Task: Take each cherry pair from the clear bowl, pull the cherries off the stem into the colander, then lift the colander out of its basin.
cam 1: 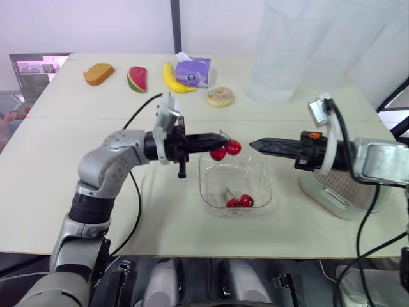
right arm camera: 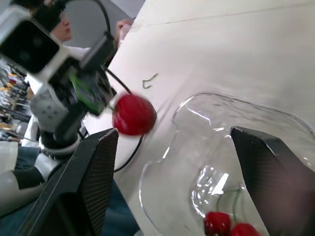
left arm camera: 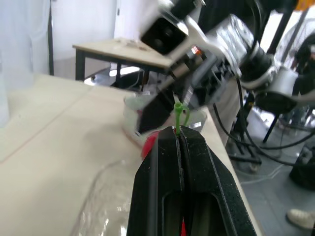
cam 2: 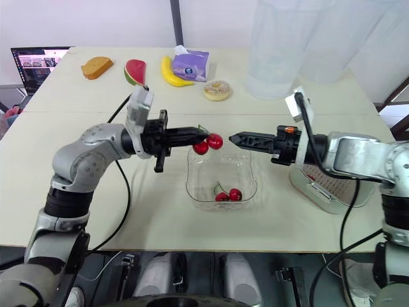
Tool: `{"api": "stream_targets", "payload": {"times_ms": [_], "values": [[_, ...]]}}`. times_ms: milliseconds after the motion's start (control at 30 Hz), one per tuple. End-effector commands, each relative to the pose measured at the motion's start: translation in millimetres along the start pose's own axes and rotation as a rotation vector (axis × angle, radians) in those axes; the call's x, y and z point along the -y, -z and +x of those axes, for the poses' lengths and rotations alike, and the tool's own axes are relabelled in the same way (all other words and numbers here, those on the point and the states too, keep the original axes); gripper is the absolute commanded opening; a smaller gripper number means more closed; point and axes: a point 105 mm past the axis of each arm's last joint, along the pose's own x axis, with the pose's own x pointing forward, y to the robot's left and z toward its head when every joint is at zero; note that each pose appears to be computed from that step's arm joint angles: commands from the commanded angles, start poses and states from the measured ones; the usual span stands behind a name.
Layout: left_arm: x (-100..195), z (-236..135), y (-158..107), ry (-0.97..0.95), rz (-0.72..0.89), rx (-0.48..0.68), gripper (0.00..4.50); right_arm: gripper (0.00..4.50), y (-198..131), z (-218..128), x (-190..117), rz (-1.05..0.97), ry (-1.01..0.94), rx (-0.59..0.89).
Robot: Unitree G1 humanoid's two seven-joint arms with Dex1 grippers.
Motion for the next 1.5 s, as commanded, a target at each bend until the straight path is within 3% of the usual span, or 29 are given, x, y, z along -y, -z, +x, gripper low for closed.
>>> {"api": "stream_targets", "payload": {"times_ms": [33,567,1033,1133,1300,1500], "values": [[2.5,-1.7,-14.2,0.022,-0.041,0.042,0.0,3.85,-2.4,-6.0,-19.2,-0.094,-0.042,-0.003],[13.6,0.6,-7.4,0.112,-0.122,-0.014,0.0,3.85,2.3,21.0,-41.4,-0.42,-0.061,-0.105],[17.9,2.7,-4.5,0.115,-0.128,-0.012,0.0,3.85,-4.1,36.8,-52.5,-0.443,-0.12,-0.09],[18.4,3.0,-4.5,0.113,-0.129,-0.009,0.0,2.98,-4.2,36.9,-53.5,-0.446,-0.124,-0.089],[18.6,3.2,-4.0,0.111,-0.128,-0.009,0.0,0.61,-4.3,37.1,-53.7,-0.442,-0.123,-0.085],[15.4,4.9,-5.3,0.094,-0.121,-0.001,0.0,0.4,-1.3,36.3,-54.6,-0.444,-0.127,-0.098]]}}
